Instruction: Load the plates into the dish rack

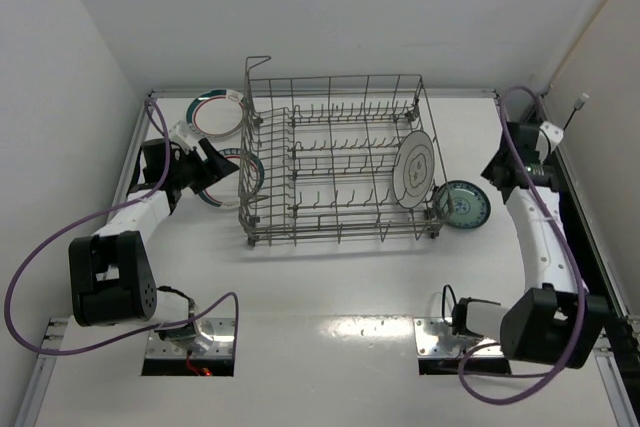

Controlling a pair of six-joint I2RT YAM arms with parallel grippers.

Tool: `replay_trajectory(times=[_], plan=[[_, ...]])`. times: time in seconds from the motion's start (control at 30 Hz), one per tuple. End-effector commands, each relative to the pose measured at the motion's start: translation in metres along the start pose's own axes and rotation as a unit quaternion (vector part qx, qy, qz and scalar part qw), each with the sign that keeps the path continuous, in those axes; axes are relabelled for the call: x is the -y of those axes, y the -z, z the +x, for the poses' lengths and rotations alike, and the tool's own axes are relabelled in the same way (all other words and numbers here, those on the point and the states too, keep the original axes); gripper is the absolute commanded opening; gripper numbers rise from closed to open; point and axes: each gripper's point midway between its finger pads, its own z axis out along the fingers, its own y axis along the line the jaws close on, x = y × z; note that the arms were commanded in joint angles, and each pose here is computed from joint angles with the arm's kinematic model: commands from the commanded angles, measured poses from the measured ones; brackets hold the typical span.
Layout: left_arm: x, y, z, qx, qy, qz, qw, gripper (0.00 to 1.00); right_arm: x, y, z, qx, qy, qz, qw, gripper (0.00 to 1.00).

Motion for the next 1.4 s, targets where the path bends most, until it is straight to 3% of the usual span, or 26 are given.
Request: replay_trajectory(times=[0.0, 0.1, 0.47, 0.6, 0.9, 0.97, 1.03, 1.13, 1.23, 1.37], plan=[[0.009, 0.003, -0.009, 0.015, -0.019, 0.012, 1.000, 0.68, -0.015, -0.011, 0.045, -0.078, -0.055, -0.060, 0.994, 0.47], [0.011, 0.006, -0.011, 0.020, -0.025, 0.010, 0.999, 0.68, -0.004, -0.031, 0.072, -0.123, -0.068, -0.038, 0.989, 0.54], [0.017, 0.025, -0.023, 0.051, -0.049, -0.007, 0.997, 0.68, 0.027, -0.078, 0.164, -0.294, -0.207, -0.039, 0.932, 0.53], [0.020, 0.029, -0.027, 0.060, -0.054, -0.008, 0.997, 0.68, 0.020, -0.087, 0.176, -0.326, -0.231, -0.067, 0.914, 0.47], [0.018, 0.029, -0.025, 0.057, -0.056, -0.010, 0.997, 0.68, 0.016, -0.102, 0.167, -0.347, -0.227, -0.064, 0.908, 0.44], [0.020, 0.031, -0.027, 0.060, -0.058, -0.008, 0.996, 0.68, 0.018, -0.104, 0.166, -0.348, -0.220, -0.058, 0.909, 0.40], [0.020, 0.031, -0.027, 0.060, -0.058, -0.008, 0.996, 0.68, 0.021, -0.105, 0.167, -0.352, -0.217, -0.046, 0.909, 0.20], [0.020, 0.031, -0.027, 0.060, -0.058, -0.008, 0.996, 0.68, 0.022, -0.112, 0.161, -0.356, -0.210, -0.041, 0.910, 0.13], [0.020, 0.031, -0.027, 0.060, -0.058, -0.008, 0.996, 0.68, 0.024, -0.117, 0.160, -0.365, -0.196, -0.037, 0.909, 0.13], [0.020, 0.031, -0.027, 0.060, -0.058, -0.008, 0.996, 0.68, 0.024, -0.120, 0.160, -0.370, -0.190, -0.037, 0.908, 0.00]])
